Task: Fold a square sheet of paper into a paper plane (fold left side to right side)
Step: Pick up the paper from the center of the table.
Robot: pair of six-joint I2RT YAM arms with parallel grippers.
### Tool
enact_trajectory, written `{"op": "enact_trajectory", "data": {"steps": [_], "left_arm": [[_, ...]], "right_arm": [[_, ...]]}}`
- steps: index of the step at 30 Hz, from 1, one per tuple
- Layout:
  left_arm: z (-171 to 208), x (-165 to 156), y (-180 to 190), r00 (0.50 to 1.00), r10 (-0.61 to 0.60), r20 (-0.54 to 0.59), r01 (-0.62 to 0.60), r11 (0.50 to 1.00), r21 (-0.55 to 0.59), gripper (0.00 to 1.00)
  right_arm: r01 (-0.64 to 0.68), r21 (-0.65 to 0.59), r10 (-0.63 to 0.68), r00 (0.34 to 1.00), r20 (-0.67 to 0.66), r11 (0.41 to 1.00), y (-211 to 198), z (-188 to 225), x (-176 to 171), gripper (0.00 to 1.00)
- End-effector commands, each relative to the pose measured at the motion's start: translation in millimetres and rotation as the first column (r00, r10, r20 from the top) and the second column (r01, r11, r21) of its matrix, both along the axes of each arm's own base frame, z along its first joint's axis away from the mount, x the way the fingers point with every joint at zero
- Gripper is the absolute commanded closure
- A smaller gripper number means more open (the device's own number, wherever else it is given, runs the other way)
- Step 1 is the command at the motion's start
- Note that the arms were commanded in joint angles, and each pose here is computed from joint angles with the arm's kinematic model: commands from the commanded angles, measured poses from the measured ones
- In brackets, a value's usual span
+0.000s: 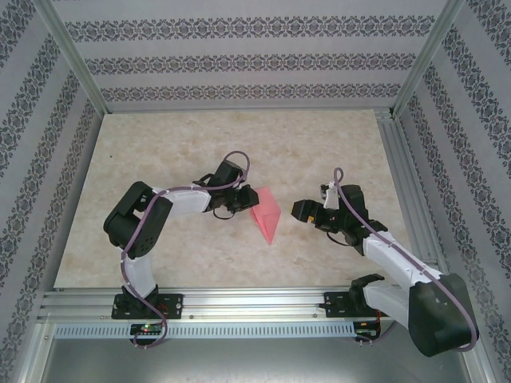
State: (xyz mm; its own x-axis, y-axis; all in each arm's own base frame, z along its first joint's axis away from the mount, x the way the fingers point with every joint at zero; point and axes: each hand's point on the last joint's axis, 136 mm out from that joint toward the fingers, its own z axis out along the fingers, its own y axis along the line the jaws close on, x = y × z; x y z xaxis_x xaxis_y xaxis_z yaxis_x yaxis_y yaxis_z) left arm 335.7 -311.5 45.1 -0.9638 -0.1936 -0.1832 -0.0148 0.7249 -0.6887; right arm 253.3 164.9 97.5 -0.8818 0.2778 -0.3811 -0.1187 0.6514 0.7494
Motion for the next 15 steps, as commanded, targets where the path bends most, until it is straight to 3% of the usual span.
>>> {"op": "enact_trajectory", "data": {"steps": [1,6,15], "left_arm": [[24,1,-9,0.995,-0.038,0.094,0.042,0.998,-0.048,0.93],[51,-9,-7,0.981,-0.098,0.170,0.113,0.990,-0.082,1.00],[118,-42,-9,0.900,-0.248,0.358,0.336,0.918,-0.211,1.00]], "right_arm": [[-0.093,0.071,0.089,0.995,0.051,0.993,12,10,3,0.19],[-0.197,0.093,0.183,0.973,0.140,0.976,24,19,17,0.28],[-0.398,0.158,0.341,0.892,0.298,0.903,48,44,27,0.29]]}}
